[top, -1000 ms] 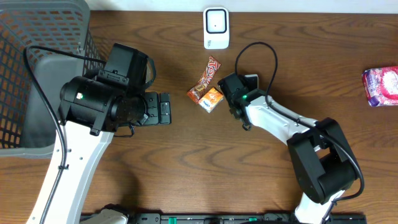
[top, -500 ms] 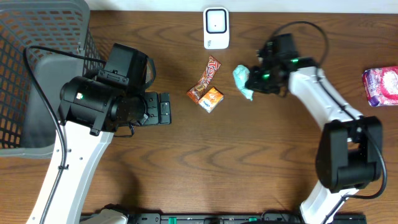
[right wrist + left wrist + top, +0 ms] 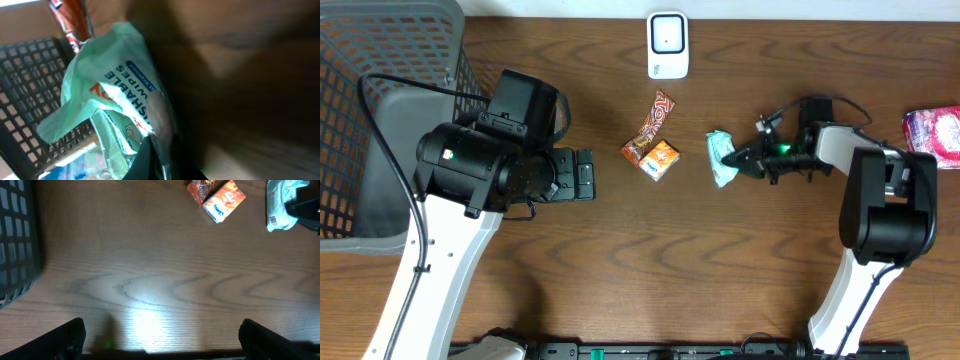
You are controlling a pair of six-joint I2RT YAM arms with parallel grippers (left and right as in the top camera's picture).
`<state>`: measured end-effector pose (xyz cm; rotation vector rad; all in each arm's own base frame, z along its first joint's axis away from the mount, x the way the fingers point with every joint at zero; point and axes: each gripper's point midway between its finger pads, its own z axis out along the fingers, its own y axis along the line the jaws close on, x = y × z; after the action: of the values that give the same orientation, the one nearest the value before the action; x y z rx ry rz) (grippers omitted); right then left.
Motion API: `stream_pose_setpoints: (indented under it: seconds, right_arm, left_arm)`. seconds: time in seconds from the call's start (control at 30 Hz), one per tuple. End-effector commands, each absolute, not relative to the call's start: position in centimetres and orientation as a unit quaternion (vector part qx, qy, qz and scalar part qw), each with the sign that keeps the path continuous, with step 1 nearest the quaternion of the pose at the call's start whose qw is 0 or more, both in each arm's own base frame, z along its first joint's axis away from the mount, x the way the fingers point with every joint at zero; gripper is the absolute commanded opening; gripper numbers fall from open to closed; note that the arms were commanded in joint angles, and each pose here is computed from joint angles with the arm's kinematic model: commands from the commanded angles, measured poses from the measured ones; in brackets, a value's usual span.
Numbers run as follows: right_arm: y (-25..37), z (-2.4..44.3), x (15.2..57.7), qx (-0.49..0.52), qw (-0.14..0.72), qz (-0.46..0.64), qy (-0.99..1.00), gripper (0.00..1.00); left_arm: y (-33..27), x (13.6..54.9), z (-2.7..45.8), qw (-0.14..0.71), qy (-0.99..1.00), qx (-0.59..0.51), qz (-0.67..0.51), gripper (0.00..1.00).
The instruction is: Scan the item barcode
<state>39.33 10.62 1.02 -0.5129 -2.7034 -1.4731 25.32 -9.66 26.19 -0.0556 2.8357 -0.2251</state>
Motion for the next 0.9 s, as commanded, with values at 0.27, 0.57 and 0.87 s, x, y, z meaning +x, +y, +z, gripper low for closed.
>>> stream_pose_setpoints:
  seconds: [0.27,0.57,0.87]
  right_arm:
    - [1.6,2.6,42.4,-0.212,-0.032,-0.27,-0.939,0.35]
    - [3.1,11.3,43.1,-0.09,-0.045,-0.204,-0.974,0.15]
    - [11.4,8.5,40.4,0.043,-0.008,-0.164,-0.985,0.01]
  left_arm:
    - [-9.3,25.5,26.6,0.155,0.985,-0.021,-0.072,0.98]
    - [-9.3,25.5,26.6,0.155,0.985,-0.021,-0.072,0.98]
    - [-9.3,25.5,26.6,0.155,0.985,-0.021,-0.072,0.98]
